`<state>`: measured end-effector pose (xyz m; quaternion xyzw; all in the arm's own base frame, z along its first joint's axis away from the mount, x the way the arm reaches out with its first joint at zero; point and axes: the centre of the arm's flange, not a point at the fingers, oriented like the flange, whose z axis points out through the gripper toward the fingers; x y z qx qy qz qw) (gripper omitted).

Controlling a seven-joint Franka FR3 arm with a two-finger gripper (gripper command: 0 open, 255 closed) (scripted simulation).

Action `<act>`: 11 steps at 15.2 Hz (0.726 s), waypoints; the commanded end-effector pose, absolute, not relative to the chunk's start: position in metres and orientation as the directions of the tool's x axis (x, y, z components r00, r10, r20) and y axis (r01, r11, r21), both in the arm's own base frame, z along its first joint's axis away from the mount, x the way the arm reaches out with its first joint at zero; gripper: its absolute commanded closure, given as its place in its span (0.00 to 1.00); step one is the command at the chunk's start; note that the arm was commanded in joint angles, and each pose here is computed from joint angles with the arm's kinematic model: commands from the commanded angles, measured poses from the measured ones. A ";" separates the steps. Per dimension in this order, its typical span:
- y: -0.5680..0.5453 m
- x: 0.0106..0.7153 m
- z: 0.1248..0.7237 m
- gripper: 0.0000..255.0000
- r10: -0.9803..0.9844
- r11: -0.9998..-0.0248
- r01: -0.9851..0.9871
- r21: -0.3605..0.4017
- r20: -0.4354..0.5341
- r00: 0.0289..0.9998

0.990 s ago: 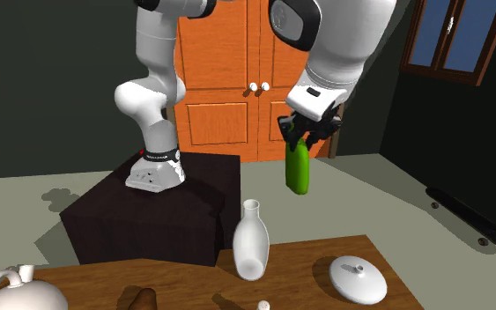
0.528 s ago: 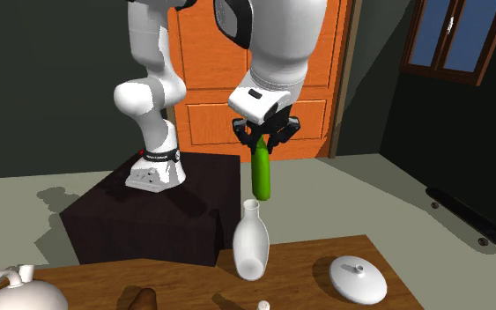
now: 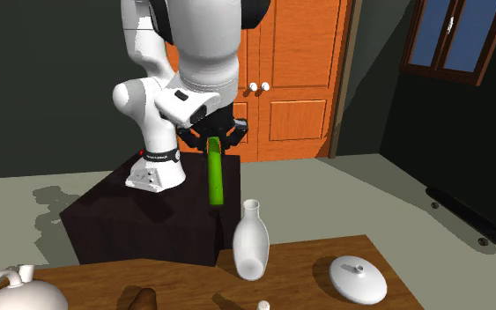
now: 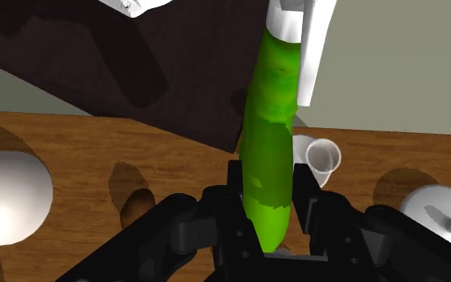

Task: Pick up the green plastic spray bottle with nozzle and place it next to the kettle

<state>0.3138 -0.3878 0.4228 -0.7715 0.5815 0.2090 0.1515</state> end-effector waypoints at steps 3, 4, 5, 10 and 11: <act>-0.406 0.268 0.421 1.00 -0.833 -0.279 -0.960 0.009 -0.499 0.238; -0.411 0.255 0.421 1.00 -0.833 -0.279 -0.960 0.009 -0.499 0.238; -0.415 0.243 0.421 1.00 -0.833 -0.279 -0.960 0.009 -0.499 0.238; -0.438 0.181 0.421 1.00 -0.833 -0.279 -0.960 0.009 -0.499 0.238; -0.443 0.169 0.421 1.00 -0.833 -0.279 -0.960 0.009 -0.499 0.238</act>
